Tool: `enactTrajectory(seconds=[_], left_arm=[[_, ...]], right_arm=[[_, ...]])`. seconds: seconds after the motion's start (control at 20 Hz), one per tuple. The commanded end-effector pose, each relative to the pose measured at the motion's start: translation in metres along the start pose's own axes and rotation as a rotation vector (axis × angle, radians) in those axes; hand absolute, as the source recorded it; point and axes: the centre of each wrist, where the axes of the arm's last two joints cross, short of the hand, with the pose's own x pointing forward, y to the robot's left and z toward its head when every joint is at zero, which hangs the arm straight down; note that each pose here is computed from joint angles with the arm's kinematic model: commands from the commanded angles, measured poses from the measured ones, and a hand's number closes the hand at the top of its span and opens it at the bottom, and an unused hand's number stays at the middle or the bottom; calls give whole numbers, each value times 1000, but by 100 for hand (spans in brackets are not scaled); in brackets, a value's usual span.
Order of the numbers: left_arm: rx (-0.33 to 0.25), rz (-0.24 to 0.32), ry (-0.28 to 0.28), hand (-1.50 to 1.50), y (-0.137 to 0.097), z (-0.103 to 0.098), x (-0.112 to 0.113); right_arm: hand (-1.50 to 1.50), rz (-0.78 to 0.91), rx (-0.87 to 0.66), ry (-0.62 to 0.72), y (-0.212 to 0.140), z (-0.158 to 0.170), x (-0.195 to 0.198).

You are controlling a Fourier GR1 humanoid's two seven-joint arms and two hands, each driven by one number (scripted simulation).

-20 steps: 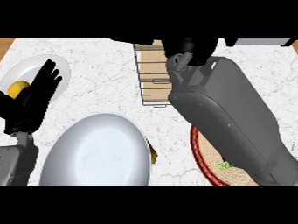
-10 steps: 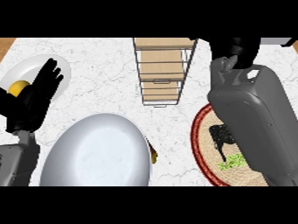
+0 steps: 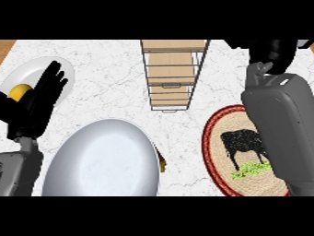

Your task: Pick the tomato from the placemat and place it in the tiered shelf

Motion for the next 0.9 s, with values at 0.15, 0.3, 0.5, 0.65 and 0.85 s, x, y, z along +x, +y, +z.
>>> enactTrajectory(seconds=[0.15,0.3,0.5,0.65,0.85], left_arm=[[-7,1,9,0,-5,-2,-30],[6,-8,0,0,4,9,-21],[16,-6,-2,0,-3,12,-13],[6,-9,5,0,8,10,-3],[20,-6,15,0,-11,-5,-23]], right_arm=[[-150,-56,-143,-39,1,-22,-23],[-150,-119,-162,-89,-5,-25,-28],[-150,-154,-198,-74,-30,-42,-30],[-150,-195,-4,-32,-55,-43,-29],[-150,-258,71,37,-95,-45,-59]])
